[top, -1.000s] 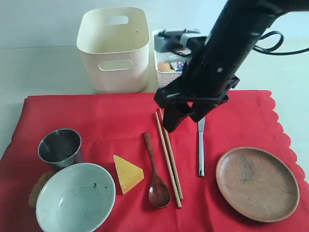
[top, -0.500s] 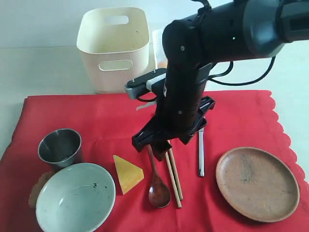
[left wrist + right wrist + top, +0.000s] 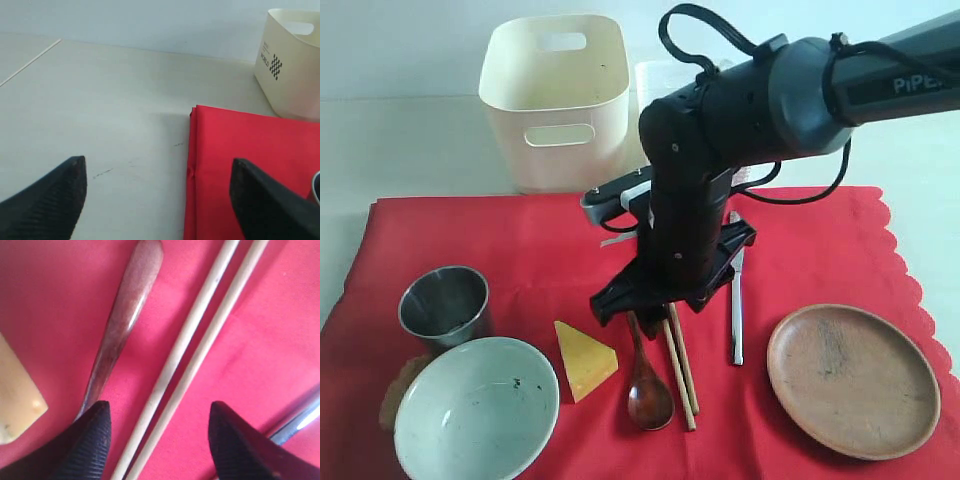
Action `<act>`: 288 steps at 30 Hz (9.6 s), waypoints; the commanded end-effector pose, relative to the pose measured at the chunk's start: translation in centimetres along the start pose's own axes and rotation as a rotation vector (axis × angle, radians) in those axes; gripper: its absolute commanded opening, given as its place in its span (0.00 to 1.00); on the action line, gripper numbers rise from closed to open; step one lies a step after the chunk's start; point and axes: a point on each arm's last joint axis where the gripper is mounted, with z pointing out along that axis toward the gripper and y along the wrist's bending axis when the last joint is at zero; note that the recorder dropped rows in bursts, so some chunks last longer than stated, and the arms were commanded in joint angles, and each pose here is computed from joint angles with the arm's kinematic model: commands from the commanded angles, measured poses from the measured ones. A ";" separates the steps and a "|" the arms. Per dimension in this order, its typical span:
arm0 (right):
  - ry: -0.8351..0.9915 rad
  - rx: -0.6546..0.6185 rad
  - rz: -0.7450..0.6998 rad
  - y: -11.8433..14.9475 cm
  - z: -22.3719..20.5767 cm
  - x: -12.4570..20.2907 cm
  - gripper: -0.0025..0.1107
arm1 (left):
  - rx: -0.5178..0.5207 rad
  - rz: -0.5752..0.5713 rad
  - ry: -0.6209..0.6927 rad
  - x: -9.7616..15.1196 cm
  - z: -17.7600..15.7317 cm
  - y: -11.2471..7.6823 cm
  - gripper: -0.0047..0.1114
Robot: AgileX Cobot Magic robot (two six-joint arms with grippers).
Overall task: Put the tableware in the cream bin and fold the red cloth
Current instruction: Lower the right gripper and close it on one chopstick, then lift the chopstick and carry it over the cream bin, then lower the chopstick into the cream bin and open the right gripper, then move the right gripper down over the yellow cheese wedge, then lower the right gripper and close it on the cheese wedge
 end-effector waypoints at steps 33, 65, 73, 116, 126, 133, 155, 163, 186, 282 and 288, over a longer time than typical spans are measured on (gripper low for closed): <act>0.020 0.052 0.024 -0.3 2.1 -0.3 0.45 | 0.005 -0.005 -0.013 0.0 0.0 0.0 0.69; -0.185 0.048 0.027 -0.6 -5.3 -0.1 0.02 | 0.005 -0.005 -0.013 0.0 0.0 0.0 0.69; -0.320 0.019 0.030 -0.7 -10.3 0.9 0.02 | 0.005 -0.005 -0.013 0.0 0.0 0.0 0.69; -0.694 -0.081 0.017 0.3 -21.3 -1.7 0.02 | 0.005 -0.005 -0.013 0.0 0.0 0.0 0.69; -0.901 -0.088 -0.081 1.6 -20.6 -7.7 0.02 | 0.005 -0.005 -0.013 0.0 0.0 0.0 0.69; -1.059 -0.030 -0.177 2.4 -17.7 -13.0 0.02 | 0.005 -0.005 -0.013 0.0 0.0 0.0 0.69; -0.983 0.152 0.098 -1.3 -7.1 -18.4 0.02 | 0.005 -0.005 -0.013 0.0 0.0 0.0 0.69; -0.917 0.145 0.218 -1.7 -4.7 -18.3 0.10 | 0.005 -0.005 -0.013 0.0 0.0 0.0 0.69; -0.972 0.041 0.379 -1.7 -13.4 -16.0 0.41 | 0.005 -0.005 -0.013 0.0 0.0 0.0 0.69; -0.110 -0.217 -0.363 4.7 -2.1 1.5 0.63 | 0.005 -0.005 -0.013 0.0 0.0 0.0 0.69; -0.139 -0.210 -0.385 4.7 -2.1 1.3 0.70 | 0.005 -0.005 -0.013 0.0 0.0 0.0 0.69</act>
